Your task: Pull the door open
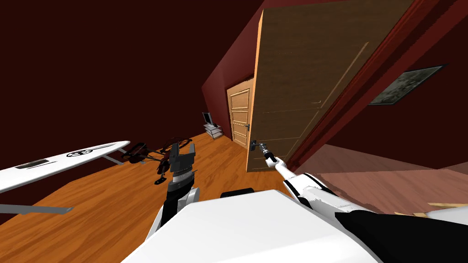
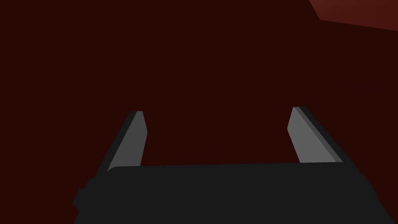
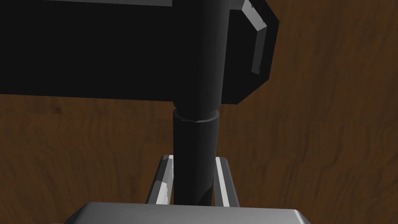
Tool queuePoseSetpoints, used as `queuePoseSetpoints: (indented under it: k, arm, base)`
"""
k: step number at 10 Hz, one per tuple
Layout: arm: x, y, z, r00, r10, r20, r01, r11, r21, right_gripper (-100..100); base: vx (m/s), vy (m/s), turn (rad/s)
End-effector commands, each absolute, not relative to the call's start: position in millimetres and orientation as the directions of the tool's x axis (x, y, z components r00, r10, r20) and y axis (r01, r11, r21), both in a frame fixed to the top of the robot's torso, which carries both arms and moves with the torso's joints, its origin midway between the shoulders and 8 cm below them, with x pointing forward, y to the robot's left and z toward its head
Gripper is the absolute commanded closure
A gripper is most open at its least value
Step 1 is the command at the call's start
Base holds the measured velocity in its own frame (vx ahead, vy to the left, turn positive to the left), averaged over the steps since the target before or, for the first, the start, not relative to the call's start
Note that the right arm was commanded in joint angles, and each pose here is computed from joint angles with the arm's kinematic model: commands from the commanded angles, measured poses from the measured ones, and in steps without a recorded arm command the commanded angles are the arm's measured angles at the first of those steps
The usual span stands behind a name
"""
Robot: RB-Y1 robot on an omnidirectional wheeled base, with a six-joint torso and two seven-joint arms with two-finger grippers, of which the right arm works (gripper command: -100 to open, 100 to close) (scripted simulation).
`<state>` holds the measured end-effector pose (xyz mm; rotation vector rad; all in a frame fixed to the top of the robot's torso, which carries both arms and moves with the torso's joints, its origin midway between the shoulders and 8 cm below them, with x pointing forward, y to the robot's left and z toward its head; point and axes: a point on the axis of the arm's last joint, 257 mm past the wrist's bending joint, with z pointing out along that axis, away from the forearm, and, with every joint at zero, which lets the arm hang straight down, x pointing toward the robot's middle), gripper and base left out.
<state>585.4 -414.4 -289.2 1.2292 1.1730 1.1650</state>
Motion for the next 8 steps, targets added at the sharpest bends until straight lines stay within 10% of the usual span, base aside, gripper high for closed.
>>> queuePoseSetpoints:
  k: [1,8]
  arm:
    - [587,-400,-292,0.022,1.0,0.0,0.0,0.0,1.0,100]
    - [588,-378,-291,-0.047,0.999,-0.005,-0.001,0.005,1.0,100]
  base:
    - [-0.202,-0.081,0.061]
    - [-0.138,-0.058,0.037]
